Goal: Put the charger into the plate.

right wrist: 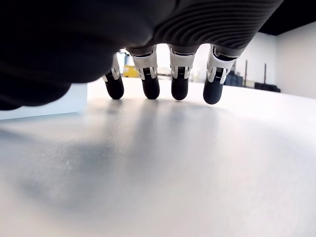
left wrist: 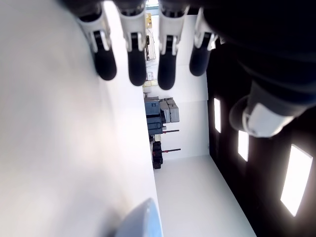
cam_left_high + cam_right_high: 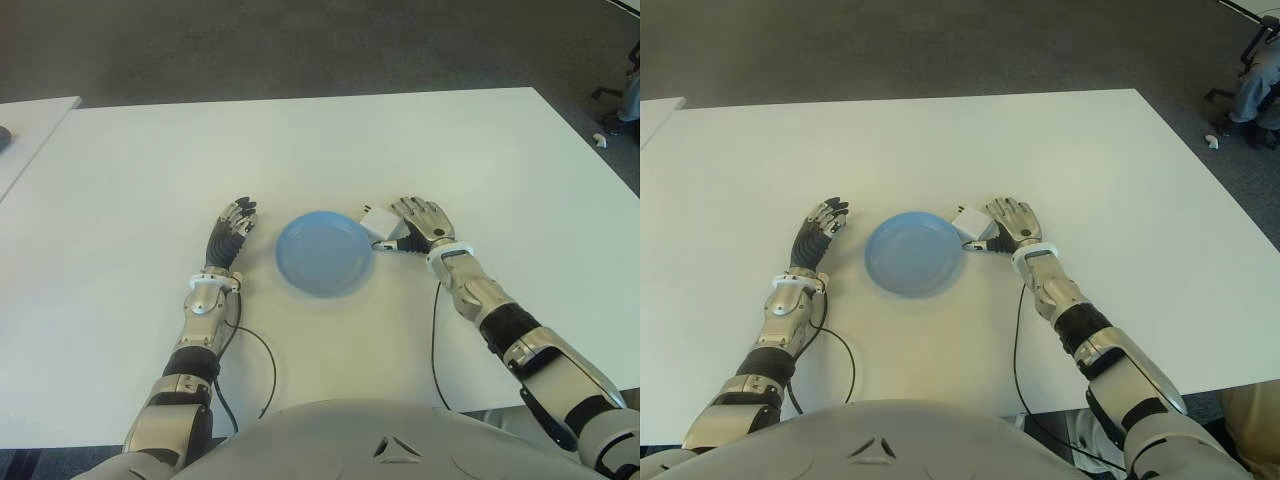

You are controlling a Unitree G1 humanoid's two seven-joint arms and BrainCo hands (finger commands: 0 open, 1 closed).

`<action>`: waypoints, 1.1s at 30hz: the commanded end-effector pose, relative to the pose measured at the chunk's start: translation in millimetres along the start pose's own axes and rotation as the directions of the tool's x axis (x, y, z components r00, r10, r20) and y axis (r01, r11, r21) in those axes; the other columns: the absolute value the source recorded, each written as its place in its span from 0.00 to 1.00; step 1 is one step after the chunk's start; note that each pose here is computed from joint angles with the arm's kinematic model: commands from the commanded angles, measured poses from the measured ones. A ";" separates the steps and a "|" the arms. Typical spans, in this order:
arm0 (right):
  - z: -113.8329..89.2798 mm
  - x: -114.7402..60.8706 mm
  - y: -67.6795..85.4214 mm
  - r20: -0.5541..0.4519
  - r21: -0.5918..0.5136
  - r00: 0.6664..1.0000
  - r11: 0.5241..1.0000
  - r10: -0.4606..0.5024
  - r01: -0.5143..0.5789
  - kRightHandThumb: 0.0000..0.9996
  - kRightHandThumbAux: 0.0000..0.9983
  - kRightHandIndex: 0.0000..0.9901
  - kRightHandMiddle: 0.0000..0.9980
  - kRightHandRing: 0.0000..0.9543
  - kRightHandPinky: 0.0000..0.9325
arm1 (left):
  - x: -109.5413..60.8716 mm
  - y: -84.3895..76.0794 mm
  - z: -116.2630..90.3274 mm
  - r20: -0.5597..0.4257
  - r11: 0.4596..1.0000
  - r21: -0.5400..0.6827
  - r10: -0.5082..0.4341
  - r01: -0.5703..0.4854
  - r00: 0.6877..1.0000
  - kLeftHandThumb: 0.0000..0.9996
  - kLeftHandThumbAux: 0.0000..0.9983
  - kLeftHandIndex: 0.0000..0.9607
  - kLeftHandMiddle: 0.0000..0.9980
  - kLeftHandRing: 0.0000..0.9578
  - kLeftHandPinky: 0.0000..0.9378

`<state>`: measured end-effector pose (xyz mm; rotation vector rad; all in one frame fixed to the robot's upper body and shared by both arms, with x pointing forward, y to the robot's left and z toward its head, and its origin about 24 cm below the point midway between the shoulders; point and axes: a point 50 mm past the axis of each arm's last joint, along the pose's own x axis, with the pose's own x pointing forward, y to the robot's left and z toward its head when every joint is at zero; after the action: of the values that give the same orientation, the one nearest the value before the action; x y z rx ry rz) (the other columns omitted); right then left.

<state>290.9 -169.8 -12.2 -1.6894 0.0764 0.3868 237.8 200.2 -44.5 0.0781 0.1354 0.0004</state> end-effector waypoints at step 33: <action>5.0 -24.8 40.0 -0.060 0.092 0.996 0.993 -0.069 0.074 0.73 0.70 0.44 0.80 0.83 0.90 | -72.5 -25.0 -84.6 -0.448 0.994 -0.108 -0.074 0.028 0.891 0.02 0.52 0.23 0.22 0.20 0.21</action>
<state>282.4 -170.8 -12.8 -1.6288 -0.0294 0.2199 238.3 198.7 -43.6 0.0739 0.1309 -0.0187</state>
